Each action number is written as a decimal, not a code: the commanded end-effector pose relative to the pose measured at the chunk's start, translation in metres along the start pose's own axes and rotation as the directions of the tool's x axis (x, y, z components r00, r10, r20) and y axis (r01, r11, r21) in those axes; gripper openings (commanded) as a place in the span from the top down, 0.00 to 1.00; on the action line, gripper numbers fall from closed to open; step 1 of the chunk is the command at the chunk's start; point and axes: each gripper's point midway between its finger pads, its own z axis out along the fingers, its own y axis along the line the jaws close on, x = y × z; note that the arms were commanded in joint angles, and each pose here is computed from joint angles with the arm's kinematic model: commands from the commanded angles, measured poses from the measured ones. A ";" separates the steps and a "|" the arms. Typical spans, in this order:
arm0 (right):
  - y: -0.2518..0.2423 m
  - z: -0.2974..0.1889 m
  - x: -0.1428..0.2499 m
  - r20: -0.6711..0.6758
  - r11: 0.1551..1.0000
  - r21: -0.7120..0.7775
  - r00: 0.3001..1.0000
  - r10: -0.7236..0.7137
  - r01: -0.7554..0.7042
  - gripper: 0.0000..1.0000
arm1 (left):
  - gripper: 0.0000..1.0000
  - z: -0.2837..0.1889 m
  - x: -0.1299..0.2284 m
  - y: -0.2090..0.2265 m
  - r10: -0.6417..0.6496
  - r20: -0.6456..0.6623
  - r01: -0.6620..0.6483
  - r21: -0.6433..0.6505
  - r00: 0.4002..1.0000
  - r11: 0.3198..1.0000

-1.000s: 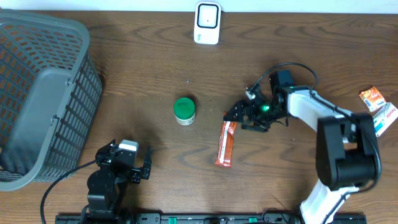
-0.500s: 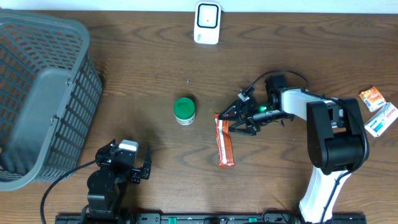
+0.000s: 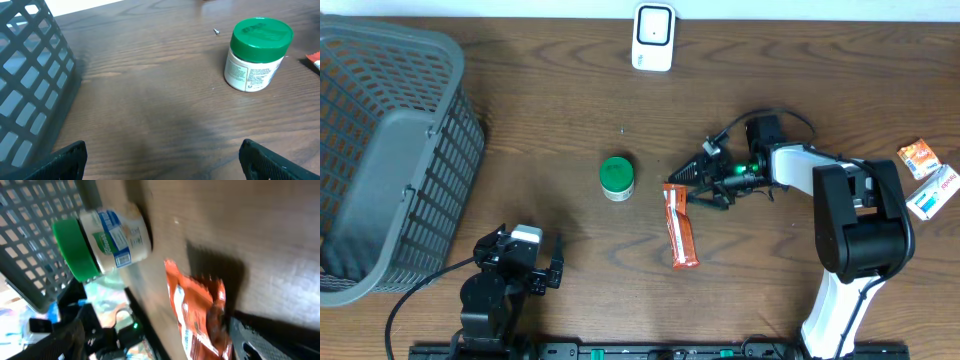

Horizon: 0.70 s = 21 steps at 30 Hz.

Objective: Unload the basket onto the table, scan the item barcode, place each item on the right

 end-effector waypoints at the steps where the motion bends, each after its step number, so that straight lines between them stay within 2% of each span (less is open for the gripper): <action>1: -0.189 -0.036 0.003 0.162 0.646 0.748 0.986 0.044 -0.152 0.05 | 0.02 0.002 0.007 -0.002 -0.011 -0.019 0.012 0.009 1.000 1.000; 8: -0.184 -0.024 0.007 0.085 0.643 0.763 0.996 -0.012 -0.058 0.05 | 0.02 0.002 0.007 -0.002 -0.011 -0.019 0.011 0.009 1.000 1.000; 12: -0.186 -0.009 0.028 -0.001 0.618 0.786 1.000 -0.028 0.018 0.06 | 0.02 0.002 0.007 -0.002 -0.011 -0.019 0.011 0.009 1.000 1.000; 15: -0.198 -0.004 0.049 -0.019 0.569 0.822 1.000 -0.019 0.027 0.15 | 0.02 0.002 0.007 -0.002 -0.011 -0.019 0.011 0.009 1.000 1.000; 16: -0.200 -0.002 0.054 -0.008 0.571 0.821 1.000 -0.013 0.014 0.22 | 0.02 0.002 0.007 -0.002 -0.011 -0.019 0.011 0.009 1.000 1.000; 19: -0.207 -0.003 0.066 -0.001 0.570 0.822 1.000 0.010 -0.005 0.62 | 0.02 0.002 0.007 -0.002 -0.011 -0.019 0.011 0.009 1.000 1.000; 21: -0.210 -0.003 0.069 0.013 0.578 0.815 1.000 0.020 -0.022 0.84 | 0.02 0.002 0.007 -0.002 -0.011 -0.019 0.011 0.009 1.000 1.000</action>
